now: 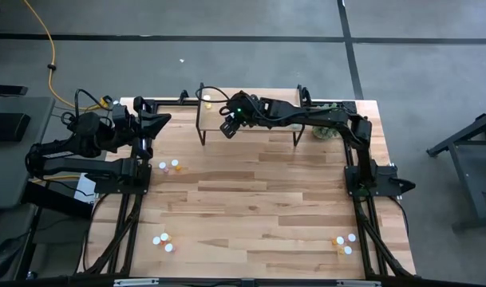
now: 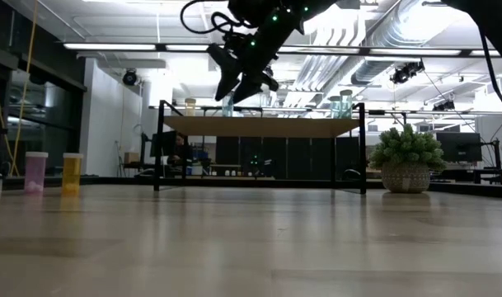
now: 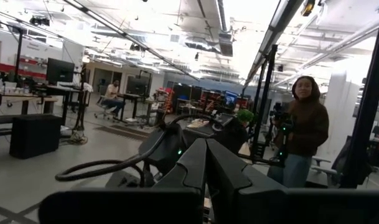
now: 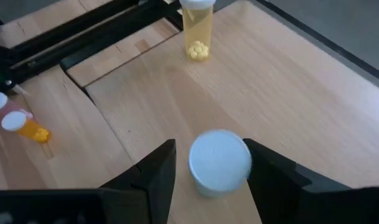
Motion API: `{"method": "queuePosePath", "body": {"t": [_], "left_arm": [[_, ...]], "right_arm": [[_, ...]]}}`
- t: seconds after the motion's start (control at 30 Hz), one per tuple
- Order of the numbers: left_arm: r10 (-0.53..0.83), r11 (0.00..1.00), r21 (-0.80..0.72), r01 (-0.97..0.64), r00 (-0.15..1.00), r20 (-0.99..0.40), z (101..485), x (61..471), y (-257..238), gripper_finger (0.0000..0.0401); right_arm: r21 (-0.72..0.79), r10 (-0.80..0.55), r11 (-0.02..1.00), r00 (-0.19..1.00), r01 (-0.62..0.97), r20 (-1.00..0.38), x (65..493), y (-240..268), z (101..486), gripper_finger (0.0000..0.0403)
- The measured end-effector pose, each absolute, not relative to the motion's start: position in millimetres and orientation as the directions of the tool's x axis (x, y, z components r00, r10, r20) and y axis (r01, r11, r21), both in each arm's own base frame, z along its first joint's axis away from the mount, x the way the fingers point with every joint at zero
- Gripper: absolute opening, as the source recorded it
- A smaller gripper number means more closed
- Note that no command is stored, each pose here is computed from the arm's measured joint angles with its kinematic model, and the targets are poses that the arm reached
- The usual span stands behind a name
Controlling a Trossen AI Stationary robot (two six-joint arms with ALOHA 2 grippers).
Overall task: Pick and place medicine bottles onto shelf by color
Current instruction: Put the blue pill bottle aligned with the other blue pill bottles on the shelf
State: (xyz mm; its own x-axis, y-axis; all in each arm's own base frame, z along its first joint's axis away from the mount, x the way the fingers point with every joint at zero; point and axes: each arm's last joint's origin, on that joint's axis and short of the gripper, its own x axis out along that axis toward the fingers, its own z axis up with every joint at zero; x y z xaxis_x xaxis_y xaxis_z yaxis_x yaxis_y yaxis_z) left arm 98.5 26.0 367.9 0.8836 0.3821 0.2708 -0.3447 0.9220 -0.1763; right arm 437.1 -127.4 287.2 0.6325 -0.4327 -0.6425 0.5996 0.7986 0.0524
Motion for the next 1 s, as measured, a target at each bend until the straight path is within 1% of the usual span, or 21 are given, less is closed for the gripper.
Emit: {"method": "queuePosePath", "body": {"t": [0.13, 0.4, 0.67, 1.0], "left_arm": [[0.384, 0.921, -0.176, -0.347, 0.883, 0.269, 368, 98, 26, 0.0000], [0.407, 0.911, -0.180, -0.371, 0.880, 0.244, 365, 99, 27, 0.0000], [0.408, 0.911, -0.179, -0.372, 0.879, 0.246, 366, 99, 27, 0.0000], [0.408, 0.911, -0.179, -0.372, 0.879, 0.246, 366, 99, 27, 0.0000]], "right_arm": [[0.041, -0.420, 0.812, 0.631, 0.582, -0.653, 432, -126, 293, 0.0174], [0.091, -0.378, 0.821, 0.656, 0.564, -0.653, 428, -123, 301, 0.0174], [0.095, -0.380, 0.821, 0.662, 0.564, -0.647, 429, -123, 301, 0.0172], [0.096, -0.406, 0.814, 0.680, 0.573, -0.611, 431, -125, 304, 0.0152]]}}
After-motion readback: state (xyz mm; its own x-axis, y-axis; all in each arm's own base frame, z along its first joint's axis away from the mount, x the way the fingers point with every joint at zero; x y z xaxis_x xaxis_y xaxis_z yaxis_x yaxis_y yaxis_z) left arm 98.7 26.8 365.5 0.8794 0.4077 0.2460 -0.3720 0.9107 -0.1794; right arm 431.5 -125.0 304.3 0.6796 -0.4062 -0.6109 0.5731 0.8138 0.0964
